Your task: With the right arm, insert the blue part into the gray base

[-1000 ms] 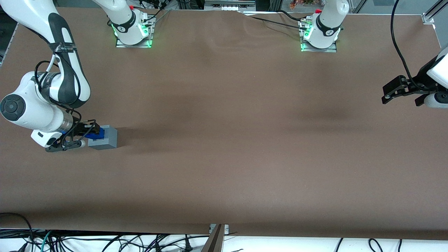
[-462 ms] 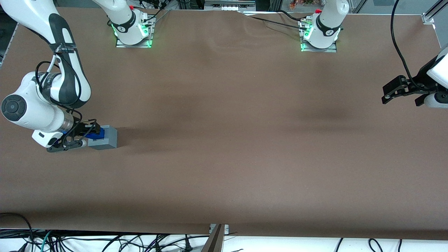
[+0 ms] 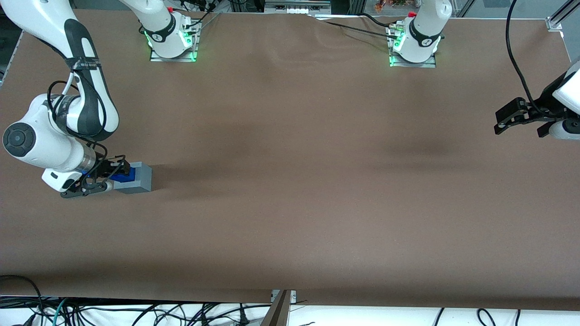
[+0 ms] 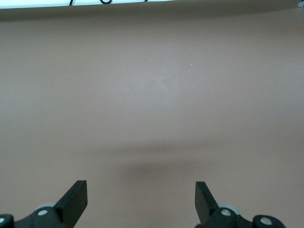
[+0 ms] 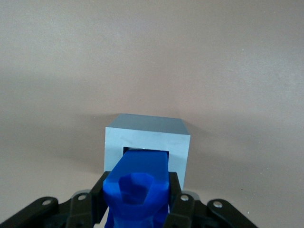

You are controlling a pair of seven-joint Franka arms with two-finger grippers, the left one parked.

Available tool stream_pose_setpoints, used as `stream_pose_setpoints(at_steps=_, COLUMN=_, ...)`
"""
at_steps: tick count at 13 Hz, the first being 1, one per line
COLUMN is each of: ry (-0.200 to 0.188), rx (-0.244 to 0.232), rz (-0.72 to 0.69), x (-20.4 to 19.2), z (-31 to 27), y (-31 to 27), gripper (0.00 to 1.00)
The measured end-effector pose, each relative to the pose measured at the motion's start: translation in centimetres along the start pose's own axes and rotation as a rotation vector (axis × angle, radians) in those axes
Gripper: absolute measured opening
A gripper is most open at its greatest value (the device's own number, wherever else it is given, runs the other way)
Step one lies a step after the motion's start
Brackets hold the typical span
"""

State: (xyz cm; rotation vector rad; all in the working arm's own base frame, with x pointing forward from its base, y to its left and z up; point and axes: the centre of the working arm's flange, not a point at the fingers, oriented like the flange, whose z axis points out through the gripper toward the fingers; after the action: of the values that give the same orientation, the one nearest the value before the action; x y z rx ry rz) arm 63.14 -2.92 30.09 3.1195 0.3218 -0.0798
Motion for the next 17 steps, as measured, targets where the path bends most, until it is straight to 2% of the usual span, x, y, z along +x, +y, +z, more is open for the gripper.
stream_pose_setpoints(at_steps=4, ry=0.016, rx=0.019, rz=0.018, x=0.14, z=0.02, y=-0.04, gripper=0.51)
stream_pose_setpoints(at_steps=10, ry=0.017, rx=0.020, rz=0.018, x=0.14, z=0.12, y=-0.05, gripper=0.53)
stream_pose_setpoints(at_steps=14, ry=0.018, rx=0.020, rz=0.013, x=0.16, z=0.08, y=-0.05, gripper=0.93)
stream_pose_setpoints(at_steps=15, ry=0.020, rx=0.020, rz=0.012, x=0.18, z=-0.02, y=-0.05, gripper=0.99)
stream_pose_setpoints(at_steps=17, ry=0.032, rx=0.019, rz=0.010, x=0.32, z=-0.74, y=-0.11, gripper=0.99)
